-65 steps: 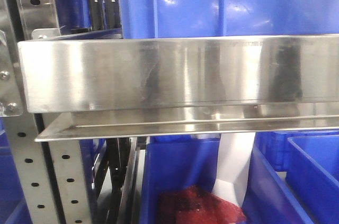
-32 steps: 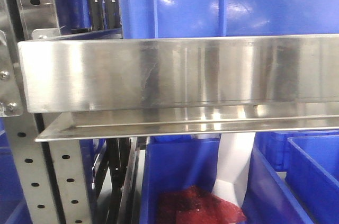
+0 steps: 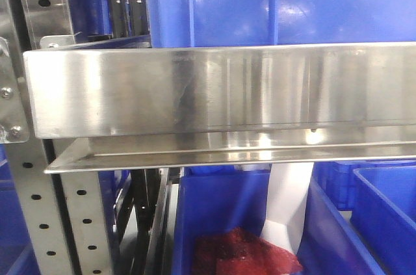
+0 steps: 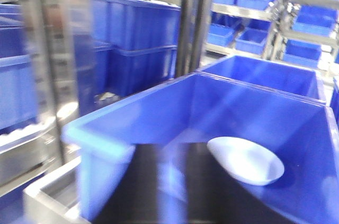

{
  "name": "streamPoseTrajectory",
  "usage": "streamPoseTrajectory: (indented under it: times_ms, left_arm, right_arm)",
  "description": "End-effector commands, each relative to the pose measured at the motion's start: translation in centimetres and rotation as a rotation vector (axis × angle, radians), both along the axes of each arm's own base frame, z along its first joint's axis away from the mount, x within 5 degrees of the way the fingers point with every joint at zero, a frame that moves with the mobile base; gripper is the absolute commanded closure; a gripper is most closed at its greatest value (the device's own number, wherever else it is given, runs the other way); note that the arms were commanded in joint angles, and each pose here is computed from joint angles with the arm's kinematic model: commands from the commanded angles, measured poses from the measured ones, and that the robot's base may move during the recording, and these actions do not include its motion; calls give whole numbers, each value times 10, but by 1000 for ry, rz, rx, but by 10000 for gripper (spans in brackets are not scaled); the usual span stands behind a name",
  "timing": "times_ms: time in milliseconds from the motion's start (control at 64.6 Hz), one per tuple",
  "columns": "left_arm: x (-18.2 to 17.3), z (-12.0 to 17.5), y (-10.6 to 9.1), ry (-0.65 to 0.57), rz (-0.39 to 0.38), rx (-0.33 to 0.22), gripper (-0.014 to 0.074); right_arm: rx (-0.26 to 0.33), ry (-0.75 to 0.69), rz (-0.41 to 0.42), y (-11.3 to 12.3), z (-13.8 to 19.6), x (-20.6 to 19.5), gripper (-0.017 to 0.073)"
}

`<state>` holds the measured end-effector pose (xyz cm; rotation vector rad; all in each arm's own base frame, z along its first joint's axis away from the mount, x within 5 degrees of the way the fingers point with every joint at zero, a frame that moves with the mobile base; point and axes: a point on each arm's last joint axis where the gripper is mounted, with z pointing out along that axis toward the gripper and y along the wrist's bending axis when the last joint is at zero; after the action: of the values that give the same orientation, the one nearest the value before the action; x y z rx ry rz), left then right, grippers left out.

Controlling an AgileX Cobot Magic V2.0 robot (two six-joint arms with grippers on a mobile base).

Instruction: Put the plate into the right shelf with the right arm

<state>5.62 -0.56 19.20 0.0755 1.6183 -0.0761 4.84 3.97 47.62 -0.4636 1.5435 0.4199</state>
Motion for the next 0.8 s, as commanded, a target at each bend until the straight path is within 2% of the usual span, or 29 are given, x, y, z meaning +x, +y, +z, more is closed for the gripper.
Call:
streamPoseTrajectory:
  times_ms: [0,681,789]
  left_arm:
    - [0,5,0,-82,1,-15,640]
    - [0,5,0,-82,1,-15,640]
    - [0,5,0,-82,1,-15,640]
  right_arm:
    - [53,-93,-14,-5,15,-13,502]
    - [52,-98,-11,-7,13,-19,503]
    - [50,-115,-37,-8,8,-16,503]
